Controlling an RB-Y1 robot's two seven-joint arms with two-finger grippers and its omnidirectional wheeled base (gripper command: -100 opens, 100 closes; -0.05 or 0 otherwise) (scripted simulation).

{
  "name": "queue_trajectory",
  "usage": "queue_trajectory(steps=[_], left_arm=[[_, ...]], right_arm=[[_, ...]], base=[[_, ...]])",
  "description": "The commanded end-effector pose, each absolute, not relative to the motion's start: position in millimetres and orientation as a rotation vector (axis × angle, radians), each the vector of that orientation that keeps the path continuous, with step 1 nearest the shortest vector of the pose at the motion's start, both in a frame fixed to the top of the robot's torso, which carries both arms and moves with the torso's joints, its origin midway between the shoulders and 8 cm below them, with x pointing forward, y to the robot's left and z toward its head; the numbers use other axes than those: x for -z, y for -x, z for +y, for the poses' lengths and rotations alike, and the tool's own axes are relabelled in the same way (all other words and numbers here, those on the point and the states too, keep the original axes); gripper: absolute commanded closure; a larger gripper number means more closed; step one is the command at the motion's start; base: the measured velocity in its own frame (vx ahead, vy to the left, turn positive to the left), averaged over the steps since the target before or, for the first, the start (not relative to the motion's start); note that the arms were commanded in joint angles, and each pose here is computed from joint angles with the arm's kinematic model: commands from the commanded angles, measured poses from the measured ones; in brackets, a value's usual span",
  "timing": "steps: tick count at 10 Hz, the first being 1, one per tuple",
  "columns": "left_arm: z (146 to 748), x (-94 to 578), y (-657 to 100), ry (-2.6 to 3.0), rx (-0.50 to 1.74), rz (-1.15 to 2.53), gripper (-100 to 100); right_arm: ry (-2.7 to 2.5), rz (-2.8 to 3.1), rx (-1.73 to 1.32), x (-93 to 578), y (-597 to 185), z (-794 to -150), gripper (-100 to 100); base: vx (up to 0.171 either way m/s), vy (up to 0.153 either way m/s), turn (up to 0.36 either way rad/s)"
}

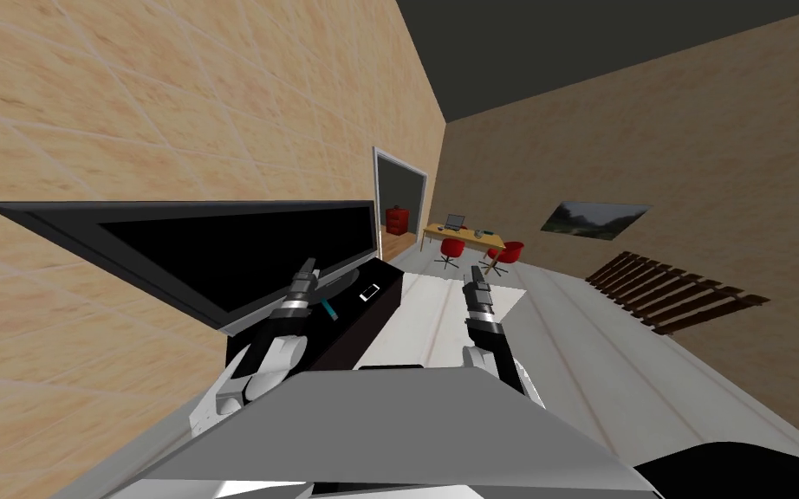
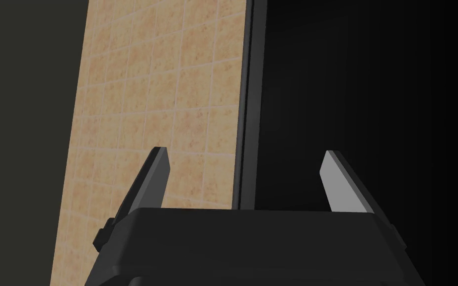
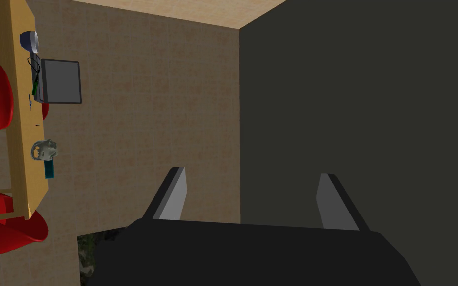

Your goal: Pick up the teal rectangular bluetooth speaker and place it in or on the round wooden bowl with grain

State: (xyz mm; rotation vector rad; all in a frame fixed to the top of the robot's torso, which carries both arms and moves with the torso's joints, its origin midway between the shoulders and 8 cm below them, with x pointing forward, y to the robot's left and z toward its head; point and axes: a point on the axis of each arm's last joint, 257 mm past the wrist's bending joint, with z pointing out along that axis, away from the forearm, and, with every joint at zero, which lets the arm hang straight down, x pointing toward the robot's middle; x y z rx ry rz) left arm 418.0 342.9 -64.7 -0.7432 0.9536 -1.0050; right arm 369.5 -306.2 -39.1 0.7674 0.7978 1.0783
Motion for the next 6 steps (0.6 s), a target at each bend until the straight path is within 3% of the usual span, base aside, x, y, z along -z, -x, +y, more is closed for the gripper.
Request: queue_trajectory(steps=[1, 6], left_arm=[[354.4, 89.7, -429.7, 0.785, 0.962, 1.018, -100], [377.8, 141.5, -449.7, 0.871, 0.873, 1.143, -100]], right_arm=[[-0.767, 0.798, -1.078, 39.1, -369.5, -306.2, 0], [-0.767, 0.798, -1.078, 39.1, -369.5, -306.2, 0]], base=[[-0.070, 0.017, -0.103], [-0.060, 0.015, -0.107]])
